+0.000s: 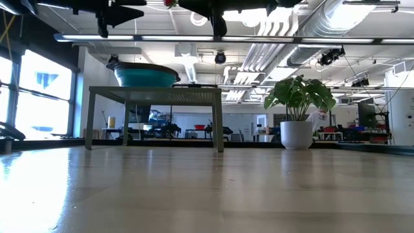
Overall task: Pick & Place Fruit
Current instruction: Put the strawberry into the strainer bowl on the shelf
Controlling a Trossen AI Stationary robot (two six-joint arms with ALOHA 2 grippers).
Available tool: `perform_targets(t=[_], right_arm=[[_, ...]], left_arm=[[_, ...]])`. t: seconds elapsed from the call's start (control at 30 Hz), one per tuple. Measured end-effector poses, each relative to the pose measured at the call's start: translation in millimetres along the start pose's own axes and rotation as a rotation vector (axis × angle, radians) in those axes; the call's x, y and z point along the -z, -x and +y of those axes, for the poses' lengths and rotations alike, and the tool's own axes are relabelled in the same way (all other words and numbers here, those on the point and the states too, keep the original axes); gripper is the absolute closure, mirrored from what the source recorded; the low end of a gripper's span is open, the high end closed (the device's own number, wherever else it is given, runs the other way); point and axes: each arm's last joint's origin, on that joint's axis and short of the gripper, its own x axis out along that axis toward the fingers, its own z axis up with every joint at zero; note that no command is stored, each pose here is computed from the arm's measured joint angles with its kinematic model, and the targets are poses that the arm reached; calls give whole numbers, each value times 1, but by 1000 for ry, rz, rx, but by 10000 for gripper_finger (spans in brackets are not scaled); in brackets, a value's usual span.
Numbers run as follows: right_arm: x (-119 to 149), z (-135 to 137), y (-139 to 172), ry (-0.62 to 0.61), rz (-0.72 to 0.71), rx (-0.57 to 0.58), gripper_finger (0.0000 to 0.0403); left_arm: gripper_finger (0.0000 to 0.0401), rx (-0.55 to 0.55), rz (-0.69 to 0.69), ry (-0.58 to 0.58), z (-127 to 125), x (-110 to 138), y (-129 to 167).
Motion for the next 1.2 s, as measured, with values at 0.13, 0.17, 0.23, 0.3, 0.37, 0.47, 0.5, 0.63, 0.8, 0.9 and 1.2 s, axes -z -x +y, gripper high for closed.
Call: perform_targets(t=[0.13,0.17,0.23,0.3,0.37,0.47,0.5,0.63,0.8,0.9,1.2], right_arm=[[0,0,0,0,1,0,400],[0,0,0,-1,1,0,400],[0,0,0,-1,0,0,400],[0,0,0,-5,1,-1,400],[0,1,0,-9,1,-2,400],[0,1,0,-10,1,-3,400],[0,1,0,-11,1,-3,400],[0,1,0,-11,1,-3,400],[0,1,0,-28,2,-3,400],[0,1,0,-30,4,-11,400],[1,4,-1,-36,13,-37,400]], left_arm=[[175,13,-34,-79,-4,2,-8],[157,15,-41,-81,-4,2,-10],[123,17,-50,-79,-5,4,-13],[98,19,-52,-76,-6,6,-16],[80,32,-65,-67,-8,6,-18],[67,63,-97,-48,-10,6,-22],[66,79,-102,-46,-11,6,-23],[64,96,-78,-55,-13,15,-30],[64,97,-85,-49,-16,21,-40],[64,97,-90,-54,-20,18,-46],[64,96,-89,-82,-26,14,-59]])
